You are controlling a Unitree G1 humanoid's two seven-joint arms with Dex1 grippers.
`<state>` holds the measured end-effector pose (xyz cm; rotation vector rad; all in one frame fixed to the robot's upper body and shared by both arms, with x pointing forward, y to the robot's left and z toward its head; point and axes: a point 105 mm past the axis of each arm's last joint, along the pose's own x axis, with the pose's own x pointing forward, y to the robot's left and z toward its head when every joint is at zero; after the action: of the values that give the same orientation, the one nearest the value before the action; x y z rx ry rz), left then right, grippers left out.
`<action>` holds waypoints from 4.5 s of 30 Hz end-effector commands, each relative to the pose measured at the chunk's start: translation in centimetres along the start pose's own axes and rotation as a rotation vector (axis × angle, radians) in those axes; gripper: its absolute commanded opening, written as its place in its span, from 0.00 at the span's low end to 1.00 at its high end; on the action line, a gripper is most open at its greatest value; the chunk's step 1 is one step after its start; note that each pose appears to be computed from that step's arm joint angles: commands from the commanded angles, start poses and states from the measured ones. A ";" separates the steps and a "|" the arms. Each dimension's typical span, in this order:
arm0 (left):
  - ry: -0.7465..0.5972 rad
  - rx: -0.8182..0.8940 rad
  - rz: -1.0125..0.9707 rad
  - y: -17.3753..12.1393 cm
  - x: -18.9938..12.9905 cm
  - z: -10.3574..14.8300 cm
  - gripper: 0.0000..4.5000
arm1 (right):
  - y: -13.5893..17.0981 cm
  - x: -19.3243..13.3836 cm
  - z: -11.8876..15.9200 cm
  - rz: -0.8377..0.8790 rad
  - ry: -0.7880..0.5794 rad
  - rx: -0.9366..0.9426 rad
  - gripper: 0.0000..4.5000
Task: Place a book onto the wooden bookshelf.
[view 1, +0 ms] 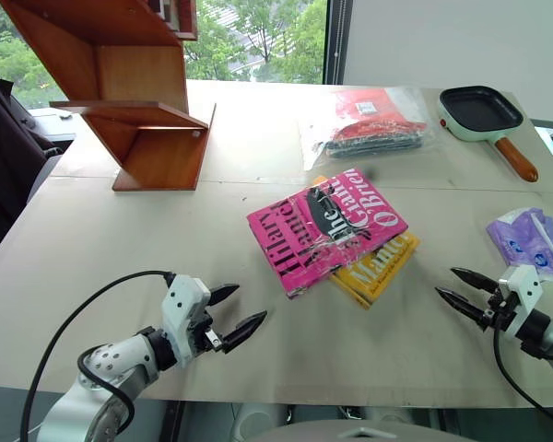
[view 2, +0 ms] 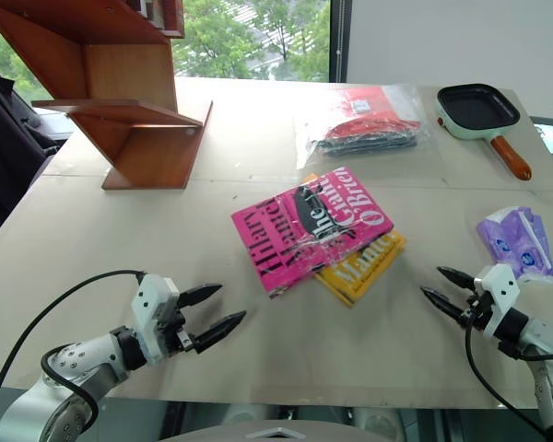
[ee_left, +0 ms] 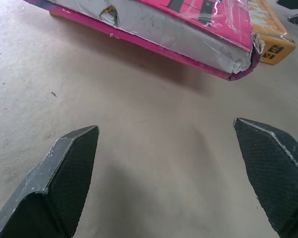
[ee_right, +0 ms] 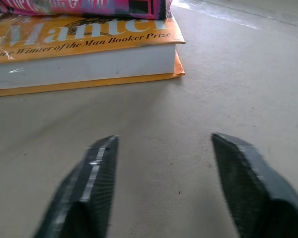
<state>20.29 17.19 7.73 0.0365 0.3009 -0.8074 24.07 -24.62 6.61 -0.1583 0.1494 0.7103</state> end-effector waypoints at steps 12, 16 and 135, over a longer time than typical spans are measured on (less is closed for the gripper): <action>-0.026 0.020 -0.021 -0.4 -0.4 0.4 1.00 | -0.7 -0.4 1.0 0.035 -0.004 0.068 0.99; -0.035 0.056 -0.083 -1.0 -0.9 1.0 1.00 | -1.8 -0.5 1.4 0.005 0.013 0.008 0.99; 0.009 0.228 -0.007 -0.1 -5.9 8.4 1.00 | -4.8 22.2 19.3 0.159 0.381 -0.485 0.01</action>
<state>18.55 20.23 17.11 0.2389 0.2328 -0.8415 44.89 -11.70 18.68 -0.7490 0.4787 0.8741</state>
